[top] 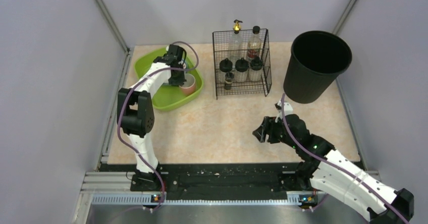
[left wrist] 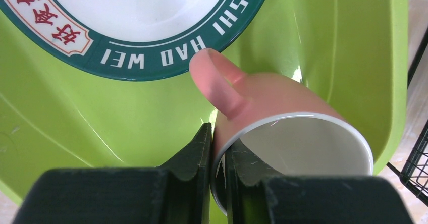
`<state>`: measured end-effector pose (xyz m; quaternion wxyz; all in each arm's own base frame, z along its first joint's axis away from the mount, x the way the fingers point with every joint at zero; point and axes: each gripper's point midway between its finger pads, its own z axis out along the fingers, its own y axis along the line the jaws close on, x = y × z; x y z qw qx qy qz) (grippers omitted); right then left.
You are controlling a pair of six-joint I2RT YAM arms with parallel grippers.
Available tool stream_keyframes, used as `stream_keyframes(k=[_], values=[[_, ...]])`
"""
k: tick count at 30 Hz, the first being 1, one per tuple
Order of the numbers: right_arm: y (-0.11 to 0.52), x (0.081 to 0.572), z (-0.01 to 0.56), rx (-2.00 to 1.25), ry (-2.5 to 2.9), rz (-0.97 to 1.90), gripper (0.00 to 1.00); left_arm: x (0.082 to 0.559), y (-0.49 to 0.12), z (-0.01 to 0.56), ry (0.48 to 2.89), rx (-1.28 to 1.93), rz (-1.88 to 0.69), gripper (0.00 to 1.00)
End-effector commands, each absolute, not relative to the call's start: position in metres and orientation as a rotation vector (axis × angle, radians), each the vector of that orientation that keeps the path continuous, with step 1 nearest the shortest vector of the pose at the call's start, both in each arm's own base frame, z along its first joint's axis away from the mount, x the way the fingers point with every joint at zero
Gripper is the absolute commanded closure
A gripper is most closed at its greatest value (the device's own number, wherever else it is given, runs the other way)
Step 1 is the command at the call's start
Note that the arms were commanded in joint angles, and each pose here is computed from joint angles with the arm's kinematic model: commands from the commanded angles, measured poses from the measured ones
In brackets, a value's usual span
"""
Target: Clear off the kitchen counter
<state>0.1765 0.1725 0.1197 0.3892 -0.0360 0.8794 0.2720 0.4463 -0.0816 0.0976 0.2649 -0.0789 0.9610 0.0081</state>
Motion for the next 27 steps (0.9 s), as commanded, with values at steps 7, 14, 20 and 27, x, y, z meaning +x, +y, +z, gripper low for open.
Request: stream_keyframes(k=[7, 14, 20, 27], values=[[0.183, 0.179, 0.123, -0.098, 2.21, 0.746, 0.36, 0.468, -0.082, 0.123, 2.5, -0.247, 0.002, 0.68], [0.183, 0.178, 0.126, -0.096, 2.207, 0.754, 0.36, 0.461, -0.08, 0.119, 2.519, -0.243, 0.014, 0.64], [0.182, 0.178, 0.131, -0.085, 2.198, 0.759, 0.36, 0.455, -0.079, 0.131, 2.507, -0.234, 0.004, 0.59], [0.18, 0.18, 0.139, -0.074, 2.189, 0.747, 0.36, 0.446, -0.078, 0.152, 2.479, -0.228, -0.007, 0.49]])
